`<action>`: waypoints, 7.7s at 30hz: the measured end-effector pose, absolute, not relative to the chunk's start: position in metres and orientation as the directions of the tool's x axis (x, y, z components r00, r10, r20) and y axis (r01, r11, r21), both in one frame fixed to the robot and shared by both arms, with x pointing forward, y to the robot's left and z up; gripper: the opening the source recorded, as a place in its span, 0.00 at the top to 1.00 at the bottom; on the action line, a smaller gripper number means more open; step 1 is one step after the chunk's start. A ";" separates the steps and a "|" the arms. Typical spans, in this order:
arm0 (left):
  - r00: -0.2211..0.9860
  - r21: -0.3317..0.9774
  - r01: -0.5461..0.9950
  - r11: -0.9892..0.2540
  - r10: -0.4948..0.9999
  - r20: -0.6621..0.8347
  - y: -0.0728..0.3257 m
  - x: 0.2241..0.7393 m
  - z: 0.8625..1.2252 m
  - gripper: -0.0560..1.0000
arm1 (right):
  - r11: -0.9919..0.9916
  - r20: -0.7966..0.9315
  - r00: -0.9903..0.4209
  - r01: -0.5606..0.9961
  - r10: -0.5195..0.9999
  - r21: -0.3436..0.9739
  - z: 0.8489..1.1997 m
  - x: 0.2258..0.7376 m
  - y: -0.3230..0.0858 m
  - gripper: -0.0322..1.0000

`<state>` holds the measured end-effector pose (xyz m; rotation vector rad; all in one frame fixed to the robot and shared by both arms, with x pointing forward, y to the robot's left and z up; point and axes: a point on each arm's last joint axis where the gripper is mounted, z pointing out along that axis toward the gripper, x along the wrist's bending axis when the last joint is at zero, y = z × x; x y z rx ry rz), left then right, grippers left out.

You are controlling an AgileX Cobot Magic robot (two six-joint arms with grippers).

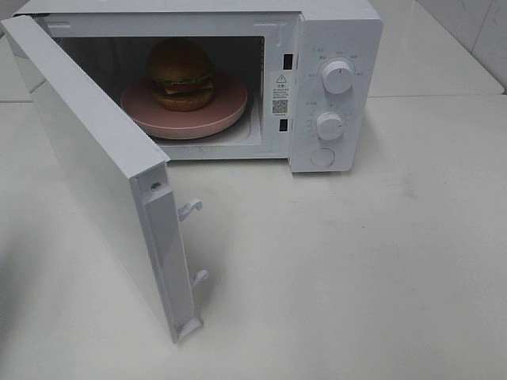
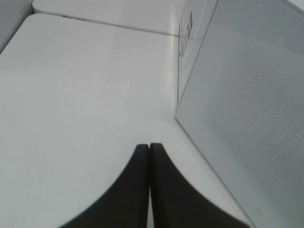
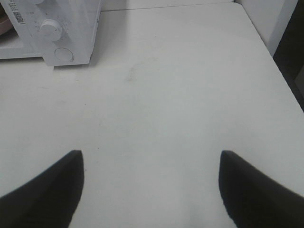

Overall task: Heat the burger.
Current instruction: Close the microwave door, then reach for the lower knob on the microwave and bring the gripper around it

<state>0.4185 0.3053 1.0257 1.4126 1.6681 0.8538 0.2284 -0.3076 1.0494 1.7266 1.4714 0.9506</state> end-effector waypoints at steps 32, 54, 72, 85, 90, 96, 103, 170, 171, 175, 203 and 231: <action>0.416 0.981 0.183 -0.062 0.909 -0.020 0.239 0.467 0.950 0.95 | -0.141 0.105 0.099 0.502 0.990 0.853 1.049 0.228 -0.308 0.24; 0.527 0.978 0.206 -0.011 0.843 -0.102 0.201 0.496 0.946 0.95 | -0.141 0.105 0.099 0.502 0.990 0.853 1.049 0.228 -0.308 0.24; 0.523 0.971 0.239 -0.002 0.843 -0.127 0.139 0.516 0.947 0.95 | -0.141 0.105 0.099 0.502 0.990 0.853 1.049 0.228 -0.308 0.24; 0.517 0.969 0.248 0.014 0.844 -0.145 0.103 0.537 0.954 0.95 | -0.141 0.105 0.099 0.503 0.990 0.853 1.049 0.229 -0.308 0.24; 0.525 0.968 0.252 0.014 0.838 -0.149 0.090 0.545 0.957 0.95 | -0.141 0.105 0.099 0.503 0.990 0.853 1.049 0.229 -0.308 0.24; 0.521 0.964 0.267 0.010 0.840 -0.153 0.081 0.556 0.957 0.95 | -0.141 0.105 0.099 0.503 0.990 0.853 1.049 0.229 -0.308 0.24; 0.529 0.963 0.269 0.009 0.834 -0.156 0.068 0.566 0.959 0.95 | -0.141 0.105 0.099 0.503 0.990 0.853 1.049 0.229 -0.308 0.24; 0.580 0.690 0.624 -0.367 0.809 -0.095 0.032 0.548 1.000 0.95 | -0.141 0.105 0.099 0.503 0.990 0.853 1.049 0.229 -0.308 0.24; 0.581 0.672 0.634 -0.383 0.809 -0.087 0.034 0.546 1.001 0.89 | -0.141 0.105 0.099 0.503 0.990 0.853 1.049 0.229 -0.308 0.24; 0.574 0.577 0.692 -0.434 0.816 -0.075 0.040 0.538 0.996 0.55 | -0.141 0.105 0.099 0.503 0.990 0.853 1.049 0.229 -0.308 0.24; 0.550 0.014 0.835 -0.550 0.835 -0.008 0.076 0.497 0.986 0.01 | -0.141 0.105 0.099 0.503 0.990 0.853 1.049 0.229 -0.308 0.24; 0.159 0.114 0.981 -0.154 0.987 -0.033 0.242 0.455 1.029 0.01 | -0.141 0.106 0.098 0.503 0.989 0.852 1.049 0.229 -0.307 0.24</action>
